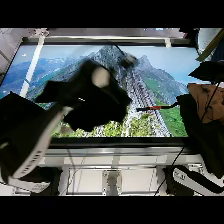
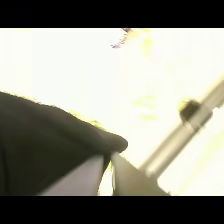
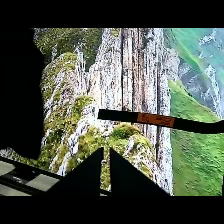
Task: Fold the clothes and pants, and hang the long-sleeved shirts on hangers.
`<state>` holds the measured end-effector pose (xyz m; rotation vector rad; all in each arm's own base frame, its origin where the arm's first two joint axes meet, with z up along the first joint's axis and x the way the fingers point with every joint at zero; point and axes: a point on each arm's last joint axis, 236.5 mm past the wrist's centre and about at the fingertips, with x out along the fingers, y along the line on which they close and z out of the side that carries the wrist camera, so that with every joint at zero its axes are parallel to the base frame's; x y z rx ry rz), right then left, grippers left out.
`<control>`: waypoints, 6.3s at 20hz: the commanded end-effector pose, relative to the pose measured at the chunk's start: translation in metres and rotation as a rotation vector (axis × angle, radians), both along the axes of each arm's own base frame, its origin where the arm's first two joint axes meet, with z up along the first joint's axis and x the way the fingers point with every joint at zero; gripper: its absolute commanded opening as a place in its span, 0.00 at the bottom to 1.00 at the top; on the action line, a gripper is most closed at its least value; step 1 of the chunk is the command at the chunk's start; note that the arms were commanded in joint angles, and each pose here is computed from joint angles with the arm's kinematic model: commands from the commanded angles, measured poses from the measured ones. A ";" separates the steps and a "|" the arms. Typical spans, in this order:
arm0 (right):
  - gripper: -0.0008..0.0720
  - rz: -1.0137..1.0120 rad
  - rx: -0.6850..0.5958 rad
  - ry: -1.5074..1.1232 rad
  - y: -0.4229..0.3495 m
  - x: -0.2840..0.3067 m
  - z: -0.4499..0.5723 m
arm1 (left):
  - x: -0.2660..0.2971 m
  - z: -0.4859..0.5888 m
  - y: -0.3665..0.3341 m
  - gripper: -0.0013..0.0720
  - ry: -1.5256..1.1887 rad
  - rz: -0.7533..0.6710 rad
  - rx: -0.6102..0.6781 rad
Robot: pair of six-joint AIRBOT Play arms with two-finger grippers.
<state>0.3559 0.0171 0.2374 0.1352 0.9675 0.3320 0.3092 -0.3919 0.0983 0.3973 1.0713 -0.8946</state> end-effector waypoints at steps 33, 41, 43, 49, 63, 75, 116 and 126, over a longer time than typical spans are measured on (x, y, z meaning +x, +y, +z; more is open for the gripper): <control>0.64 0.317 -0.097 0.142 0.139 0.028 -0.082 | 0.072 -0.078 0.208 0.03 -0.029 0.999 -0.479; 0.64 0.012 -0.170 0.008 0.008 0.041 -0.004 | -0.006 0.118 0.010 0.03 -0.221 0.417 -0.887; 0.64 -0.054 -0.172 -0.002 -0.017 0.041 0.002 | -0.047 0.102 -0.051 0.02 -0.159 0.296 -0.889; 0.64 -0.170 -0.173 -0.020 -0.062 0.046 0.004 | -0.127 -0.008 -0.200 0.02 0.004 0.084 -0.700; 0.64 -0.119 -0.056 0.211 -0.046 0.041 -0.071 | 0.148 0.028 0.167 0.98 -0.341 0.551 0.208; 0.64 0.375 -0.148 0.404 0.162 -0.032 -0.208 | 0.152 -0.083 0.449 0.98 0.033 1.102 0.380; 0.64 0.449 -0.327 0.514 0.155 -0.045 -0.249 | 0.179 -0.177 0.407 0.97 0.435 1.242 -0.179; 0.64 0.449 -0.328 0.517 0.154 -0.045 -0.249 | 0.200 -0.199 0.385 0.04 0.403 1.230 -0.212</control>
